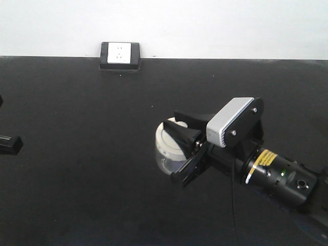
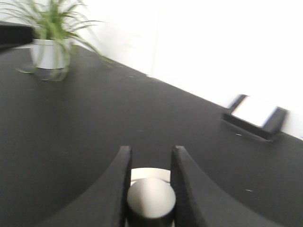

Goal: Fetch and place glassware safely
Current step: 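Extend the right gripper forward and lower the jar onto the counter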

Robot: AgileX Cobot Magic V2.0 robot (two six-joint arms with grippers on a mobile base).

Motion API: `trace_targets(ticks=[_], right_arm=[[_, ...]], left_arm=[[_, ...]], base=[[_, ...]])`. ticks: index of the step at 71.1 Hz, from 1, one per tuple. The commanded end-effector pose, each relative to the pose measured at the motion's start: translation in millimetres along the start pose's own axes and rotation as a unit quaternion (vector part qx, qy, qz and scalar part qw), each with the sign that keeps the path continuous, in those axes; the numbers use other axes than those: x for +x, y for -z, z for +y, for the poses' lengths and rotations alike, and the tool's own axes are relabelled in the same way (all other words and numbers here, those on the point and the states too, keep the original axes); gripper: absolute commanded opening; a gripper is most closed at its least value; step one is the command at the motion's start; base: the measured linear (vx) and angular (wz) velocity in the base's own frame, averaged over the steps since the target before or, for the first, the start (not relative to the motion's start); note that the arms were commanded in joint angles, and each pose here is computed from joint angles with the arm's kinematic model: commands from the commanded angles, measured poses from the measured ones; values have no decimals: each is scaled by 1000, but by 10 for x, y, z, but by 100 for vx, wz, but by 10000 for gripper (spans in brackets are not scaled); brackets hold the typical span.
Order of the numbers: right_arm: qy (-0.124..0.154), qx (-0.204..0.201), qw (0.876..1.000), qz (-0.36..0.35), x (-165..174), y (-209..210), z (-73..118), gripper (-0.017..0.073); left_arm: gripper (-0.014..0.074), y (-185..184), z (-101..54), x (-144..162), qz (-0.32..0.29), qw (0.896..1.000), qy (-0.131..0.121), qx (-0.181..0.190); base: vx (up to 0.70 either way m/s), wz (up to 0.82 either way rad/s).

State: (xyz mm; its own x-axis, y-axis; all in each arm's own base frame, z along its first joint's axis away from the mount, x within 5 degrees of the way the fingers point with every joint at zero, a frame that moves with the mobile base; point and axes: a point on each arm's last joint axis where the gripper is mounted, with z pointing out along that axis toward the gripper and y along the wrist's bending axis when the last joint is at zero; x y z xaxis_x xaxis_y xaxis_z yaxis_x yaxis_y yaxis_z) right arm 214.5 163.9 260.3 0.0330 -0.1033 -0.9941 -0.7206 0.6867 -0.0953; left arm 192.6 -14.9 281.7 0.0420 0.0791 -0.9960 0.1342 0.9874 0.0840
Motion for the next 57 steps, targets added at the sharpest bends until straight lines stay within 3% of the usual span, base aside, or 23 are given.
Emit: trace_targets(ticks=[1, 14, 28, 38, 51, 57], right_arm=[[6, 13, 996, -86, -171, -19, -164, -1], [1, 27, 996, -80, 78, -98, -472, -1], [-11, -2, 999, -51, 381, -222, -773, -1], [-19, -12, 997, -68, 503, -321, -962, -1], [-26, -13, 995, -90, 663, -452, -1133, -1], [-13, -12, 996, -83, 763, -530, -1177, -1]], left_arm=[[-7, -5, 3, -163, -53, 999, 6, 1], [-7, -5, 3, -163, -53, 999, 6, 1], [-7, -5, 3, -163, -53, 999, 6, 1], [-7, -5, 3, -163, -53, 999, 6, 1], [-7, -5, 3, -163, -53, 999, 6, 1], [-7, -5, 3, -163, -53, 999, 6, 1]], base=[[0, 0], [0, 0], [0, 0], [0, 0], [0, 0], [0, 0]])
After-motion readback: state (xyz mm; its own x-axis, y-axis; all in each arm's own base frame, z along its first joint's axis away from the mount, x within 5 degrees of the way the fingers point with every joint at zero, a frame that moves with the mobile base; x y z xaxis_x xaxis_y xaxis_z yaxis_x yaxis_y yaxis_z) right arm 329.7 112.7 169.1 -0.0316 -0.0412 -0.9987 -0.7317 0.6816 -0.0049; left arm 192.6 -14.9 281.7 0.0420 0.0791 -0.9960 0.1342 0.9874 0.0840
